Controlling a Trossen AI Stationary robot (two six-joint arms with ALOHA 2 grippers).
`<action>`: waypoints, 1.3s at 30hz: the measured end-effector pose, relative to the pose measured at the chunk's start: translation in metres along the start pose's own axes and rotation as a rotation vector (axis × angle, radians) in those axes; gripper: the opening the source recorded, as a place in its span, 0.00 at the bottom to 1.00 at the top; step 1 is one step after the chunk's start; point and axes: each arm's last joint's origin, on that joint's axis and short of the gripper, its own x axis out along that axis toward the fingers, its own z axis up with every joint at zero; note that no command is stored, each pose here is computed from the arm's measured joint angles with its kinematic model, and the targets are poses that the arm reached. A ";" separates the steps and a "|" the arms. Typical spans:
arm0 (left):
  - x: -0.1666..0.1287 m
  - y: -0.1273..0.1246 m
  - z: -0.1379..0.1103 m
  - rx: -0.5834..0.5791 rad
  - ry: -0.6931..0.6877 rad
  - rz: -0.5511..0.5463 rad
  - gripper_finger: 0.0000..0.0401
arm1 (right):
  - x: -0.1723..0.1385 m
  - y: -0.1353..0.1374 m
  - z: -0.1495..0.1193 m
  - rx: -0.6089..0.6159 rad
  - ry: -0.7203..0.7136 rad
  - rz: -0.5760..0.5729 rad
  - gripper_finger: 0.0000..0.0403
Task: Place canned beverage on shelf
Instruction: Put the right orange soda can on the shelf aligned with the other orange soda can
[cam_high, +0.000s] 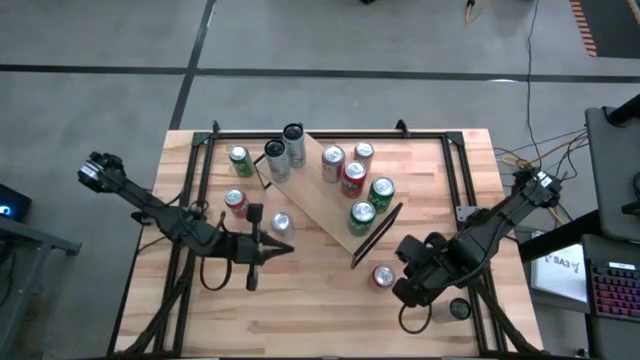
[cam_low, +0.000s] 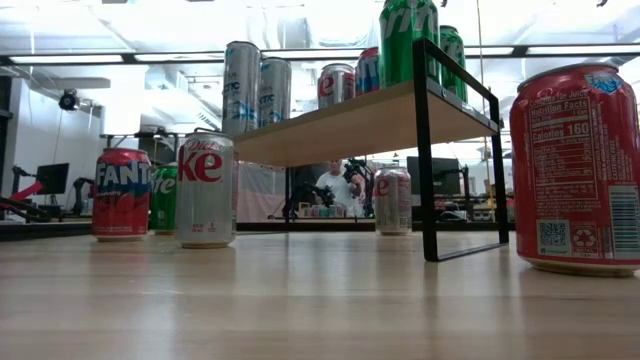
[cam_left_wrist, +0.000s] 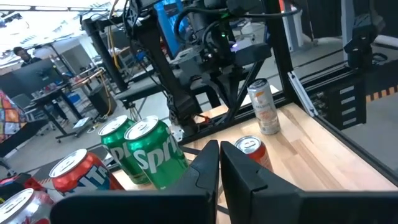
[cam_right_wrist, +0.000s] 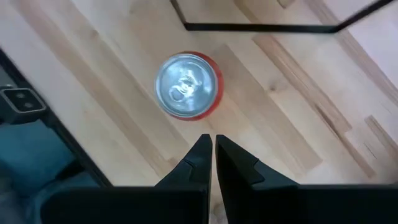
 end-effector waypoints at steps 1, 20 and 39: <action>0.001 -0.001 0.000 -0.001 -0.001 0.000 0.00 | 0.000 0.001 0.000 -0.011 -0.004 0.007 0.03; 0.007 -0.006 -0.004 -0.075 0.018 -0.004 0.00 | 0.030 0.017 0.004 -0.041 -0.013 -0.063 0.66; 0.008 -0.006 -0.005 -0.074 0.020 -0.004 0.00 | 0.067 0.028 0.021 -0.092 0.023 -0.111 0.94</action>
